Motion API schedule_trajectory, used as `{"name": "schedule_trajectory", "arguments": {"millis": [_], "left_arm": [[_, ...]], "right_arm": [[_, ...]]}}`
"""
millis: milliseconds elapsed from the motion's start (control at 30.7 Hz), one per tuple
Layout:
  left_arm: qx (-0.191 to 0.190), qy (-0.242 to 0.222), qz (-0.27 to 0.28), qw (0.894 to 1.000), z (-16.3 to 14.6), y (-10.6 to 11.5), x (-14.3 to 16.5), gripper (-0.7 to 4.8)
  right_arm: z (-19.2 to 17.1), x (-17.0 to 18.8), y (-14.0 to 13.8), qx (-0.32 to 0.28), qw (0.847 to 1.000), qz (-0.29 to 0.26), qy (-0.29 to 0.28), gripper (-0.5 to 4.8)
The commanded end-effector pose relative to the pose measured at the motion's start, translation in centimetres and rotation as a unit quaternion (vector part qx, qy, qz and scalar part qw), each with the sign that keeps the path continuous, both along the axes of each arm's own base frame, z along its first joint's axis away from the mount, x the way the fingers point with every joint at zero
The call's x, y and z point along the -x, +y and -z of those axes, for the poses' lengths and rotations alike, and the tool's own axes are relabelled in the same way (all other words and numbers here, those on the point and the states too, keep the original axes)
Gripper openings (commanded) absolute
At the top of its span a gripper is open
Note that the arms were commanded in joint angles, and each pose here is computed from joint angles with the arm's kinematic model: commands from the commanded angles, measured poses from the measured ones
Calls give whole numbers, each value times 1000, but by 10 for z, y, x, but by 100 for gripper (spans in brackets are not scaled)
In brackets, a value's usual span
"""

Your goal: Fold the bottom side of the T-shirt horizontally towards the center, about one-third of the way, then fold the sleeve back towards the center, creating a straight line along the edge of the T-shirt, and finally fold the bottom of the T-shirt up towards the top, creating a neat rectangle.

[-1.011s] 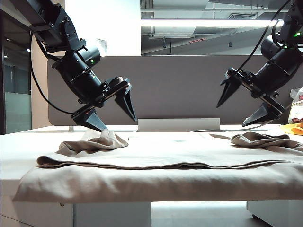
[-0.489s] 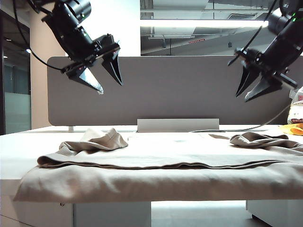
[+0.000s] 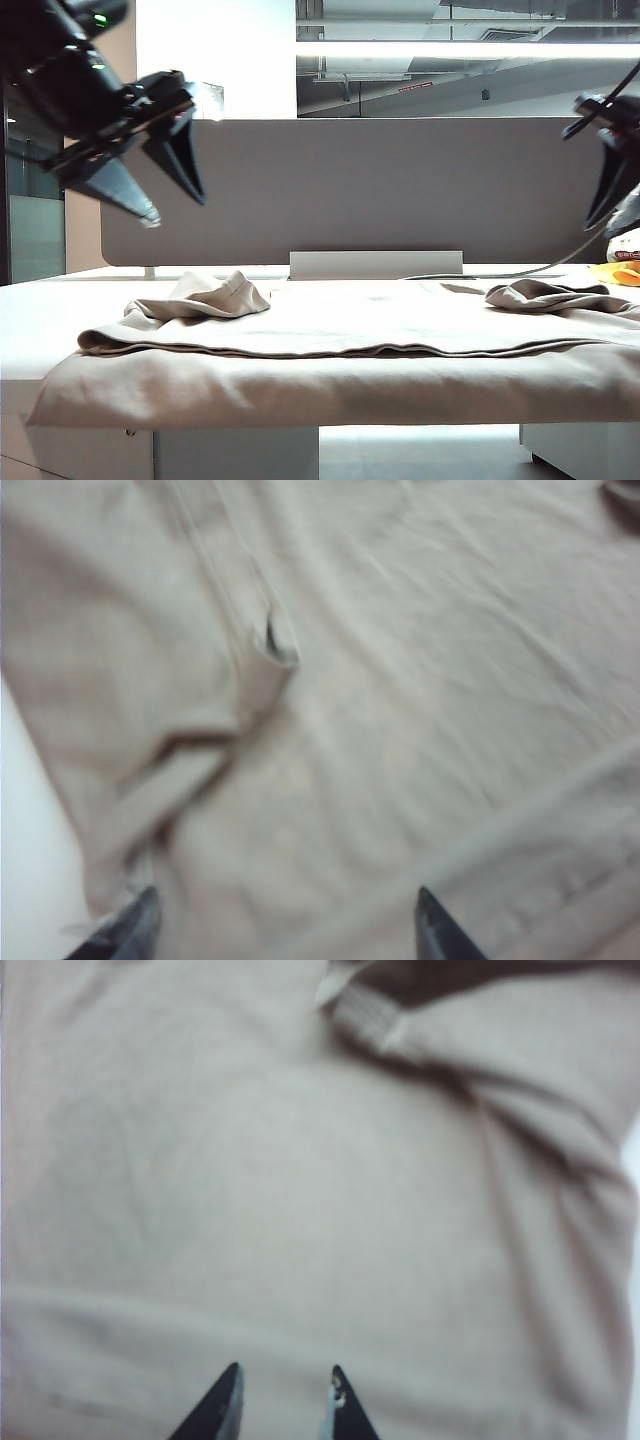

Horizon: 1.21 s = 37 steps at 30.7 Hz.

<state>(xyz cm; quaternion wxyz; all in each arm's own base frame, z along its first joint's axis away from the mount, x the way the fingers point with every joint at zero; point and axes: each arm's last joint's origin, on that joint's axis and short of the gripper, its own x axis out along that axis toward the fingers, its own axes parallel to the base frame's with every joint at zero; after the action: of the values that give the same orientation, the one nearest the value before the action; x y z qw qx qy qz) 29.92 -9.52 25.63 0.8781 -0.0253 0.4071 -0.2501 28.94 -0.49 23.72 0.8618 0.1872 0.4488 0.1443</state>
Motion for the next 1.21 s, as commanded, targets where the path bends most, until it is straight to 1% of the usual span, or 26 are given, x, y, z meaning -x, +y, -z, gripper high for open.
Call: {"name": "schedule_trajectory", "arguments": {"millis": [33, 228, 261, 293, 359, 424, 456, 489, 554, 685, 717, 782, 815, 848, 913, 1076, 1141, 1206], "left_arm": [[40, -2, -17, 999, 10, 6, 26, 326], [54, 19, -26, 998, 33, 18, 74, 327], [58, 24, -29, 998, 36, 20, 80, 327], [61, 27, -31, 997, 40, 22, 86, 327], [71, 37, -34, 996, 47, 25, 99, 328], [78, 45, -39, 995, 54, 28, 110, 334], [79, 46, -39, 995, 57, 30, 115, 339], [83, 50, -42, 994, 60, 31, 120, 341], [88, 58, -43, 994, 65, 32, 126, 341], [84, 85, -41, 992, 77, 34, 134, 353], [86, 90, -39, 991, 80, 34, 135, 370], [89, 101, -42, 990, 83, 35, 137, 409], [90, 103, -43, 990, 84, 35, 137, 426], [89, 105, -44, 990, 85, 35, 138, 447], [88, 104, -45, 990, 85, 35, 138, 459], [90, 94, -59, 990, 84, 35, 135, 459], [91, 93, -61, 990, 84, 35, 134, 458], [92, 95, -64, 989, 86, 34, 132, 458]], "right_arm": [[0, 23, -1, 0, 1000, 5, -12, 125], [9, 62, -2, -11, 1000, 25, 2, 222], [11, 66, -2, -14, 999, 31, 5, 223], [13, 73, -3, -15, 999, 35, 7, 236], [16, 83, -3, -16, 999, 40, 12, 278], [19, 91, -3, -16, 999, 41, 18, 300], [20, 94, -3, -17, 999, 42, 20, 320], [22, 97, -3, -16, 999, 44, 21, 330], [27, 103, -4, -15, 998, 49, 33, 330], [37, 110, -4, -9, 996, 55, 66, 344], [39, 111, -4, -7, 996, 57, 72, 365], [44, 114, -4, 1, 994, 63, 86, 443], [46, 115, -4, 0, 994, 63, 91, 465], [48, 116, -4, 0, 994, 63, 95, 467], [52, 119, -4, 3, 993, 66, 101, 467], [60, 122, -7, 42, 989, 91, 113, 467], [59, 120, -7, 40, 989, 97, 108, 467], [58, 118, -9, 33, 988, 115, 102, 467]]}}
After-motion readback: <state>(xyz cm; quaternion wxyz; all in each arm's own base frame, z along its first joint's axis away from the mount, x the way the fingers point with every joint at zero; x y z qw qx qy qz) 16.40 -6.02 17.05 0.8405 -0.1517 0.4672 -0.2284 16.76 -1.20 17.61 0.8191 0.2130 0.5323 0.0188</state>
